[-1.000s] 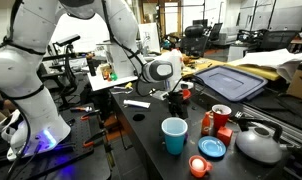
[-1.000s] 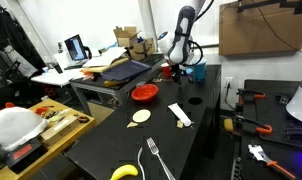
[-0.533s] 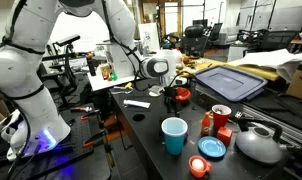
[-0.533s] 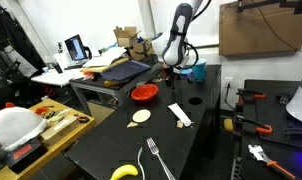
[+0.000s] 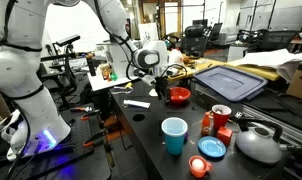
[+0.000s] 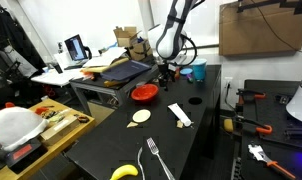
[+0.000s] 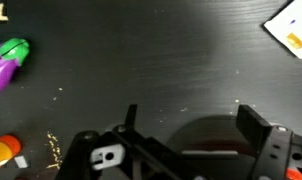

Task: Pick up the purple eggplant toy and move it to the right of the table, slide the eggplant toy a little to the right, pick up the toothpaste and put it in front of the blue cup

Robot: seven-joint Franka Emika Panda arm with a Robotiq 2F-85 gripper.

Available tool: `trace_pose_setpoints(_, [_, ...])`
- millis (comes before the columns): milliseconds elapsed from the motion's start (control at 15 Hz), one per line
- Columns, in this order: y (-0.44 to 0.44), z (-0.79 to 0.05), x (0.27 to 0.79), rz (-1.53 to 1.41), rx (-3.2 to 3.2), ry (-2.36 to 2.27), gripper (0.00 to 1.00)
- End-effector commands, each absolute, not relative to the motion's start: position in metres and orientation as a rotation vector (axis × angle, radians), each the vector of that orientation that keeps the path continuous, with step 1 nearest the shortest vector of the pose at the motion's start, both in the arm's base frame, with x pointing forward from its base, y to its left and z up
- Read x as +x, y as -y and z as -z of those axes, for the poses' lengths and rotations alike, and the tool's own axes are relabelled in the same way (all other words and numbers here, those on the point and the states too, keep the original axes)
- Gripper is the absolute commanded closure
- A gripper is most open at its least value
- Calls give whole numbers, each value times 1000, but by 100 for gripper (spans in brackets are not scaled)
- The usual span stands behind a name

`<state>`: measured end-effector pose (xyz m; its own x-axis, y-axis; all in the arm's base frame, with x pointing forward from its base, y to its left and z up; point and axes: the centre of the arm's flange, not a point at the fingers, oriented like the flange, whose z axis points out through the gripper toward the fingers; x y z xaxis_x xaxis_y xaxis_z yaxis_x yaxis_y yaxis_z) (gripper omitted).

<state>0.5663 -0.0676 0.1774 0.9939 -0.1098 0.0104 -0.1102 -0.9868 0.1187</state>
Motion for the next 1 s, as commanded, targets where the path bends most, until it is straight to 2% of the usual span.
trace_pose_setpoints(0, [31, -203, 541, 19, 3107, 151, 0])
trace_pose_setpoints(400, [-40, -199, 527, 70, 3157, 149, 0])
trace_pose_setpoints(933, [-80, -179, 495, 162, 3109, 482, 0])
